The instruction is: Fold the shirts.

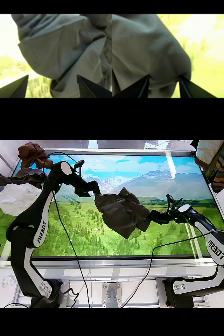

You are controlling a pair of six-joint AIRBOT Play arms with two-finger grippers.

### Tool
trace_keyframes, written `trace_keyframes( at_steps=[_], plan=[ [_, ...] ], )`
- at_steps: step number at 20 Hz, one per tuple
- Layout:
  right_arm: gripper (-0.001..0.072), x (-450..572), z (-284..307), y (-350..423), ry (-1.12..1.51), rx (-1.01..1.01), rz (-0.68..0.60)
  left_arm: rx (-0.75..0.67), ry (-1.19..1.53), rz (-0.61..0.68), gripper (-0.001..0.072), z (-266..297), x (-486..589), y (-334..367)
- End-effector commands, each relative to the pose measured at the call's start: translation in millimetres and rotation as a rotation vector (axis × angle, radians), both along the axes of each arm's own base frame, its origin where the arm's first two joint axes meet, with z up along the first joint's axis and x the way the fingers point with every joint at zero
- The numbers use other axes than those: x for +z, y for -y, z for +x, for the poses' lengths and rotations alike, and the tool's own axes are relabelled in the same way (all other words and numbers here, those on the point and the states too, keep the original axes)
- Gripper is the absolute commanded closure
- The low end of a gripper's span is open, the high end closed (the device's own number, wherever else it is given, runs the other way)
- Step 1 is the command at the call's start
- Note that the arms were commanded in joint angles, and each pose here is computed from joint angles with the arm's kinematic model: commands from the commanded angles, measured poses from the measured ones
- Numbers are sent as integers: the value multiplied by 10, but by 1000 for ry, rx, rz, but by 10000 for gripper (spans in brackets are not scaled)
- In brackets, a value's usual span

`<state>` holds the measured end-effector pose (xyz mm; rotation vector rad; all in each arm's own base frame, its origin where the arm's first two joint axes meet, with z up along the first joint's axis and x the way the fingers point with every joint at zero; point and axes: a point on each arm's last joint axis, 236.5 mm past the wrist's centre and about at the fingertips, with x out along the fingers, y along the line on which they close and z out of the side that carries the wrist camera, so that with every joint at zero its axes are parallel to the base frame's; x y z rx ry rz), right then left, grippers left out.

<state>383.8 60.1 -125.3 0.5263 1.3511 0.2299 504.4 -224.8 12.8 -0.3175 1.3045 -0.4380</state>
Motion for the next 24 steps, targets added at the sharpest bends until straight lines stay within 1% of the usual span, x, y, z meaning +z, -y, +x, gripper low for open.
trace_keyframes(
  at_steps=[1,3,6,11,13,16,18,20,21,22,23,24],
  plan=[
    [248,-85,-442,302,-144,172,-161,-39,-102,-7,14,-172,-227,57],
    [247,10,-487,336,-148,187,-179,-96,-134,-33,14,-256,-341,160],
    [247,137,-536,313,-148,198,-172,-154,-131,-133,14,-284,-375,446],
    [244,240,-710,55,-215,211,-51,-192,-139,-134,15,-355,-558,683],
    [245,256,-769,78,-224,243,-61,-239,-118,-131,15,-405,-560,781],
    [246,421,-516,203,-81,225,-140,-233,-83,-143,15,-344,-538,844],
    [246,748,-211,378,108,186,-244,-225,-72,-144,14,-309,-537,846],
    [247,1202,-62,640,263,151,-388,-226,-71,-144,14,-309,-535,846],
    [252,1432,-123,853,288,136,-494,-229,-69,-144,15,-309,-533,847],
    [295,1628,-265,1139,277,103,-621,-231,-65,-144,15,-305,-532,847],
    [293,1774,-493,1436,226,22,-727,-227,-60,-145,14,-290,-529,850],
    [267,1795,-691,1517,188,-79,-716,-219,-48,-147,15,-257,-524,854]
  ],
)
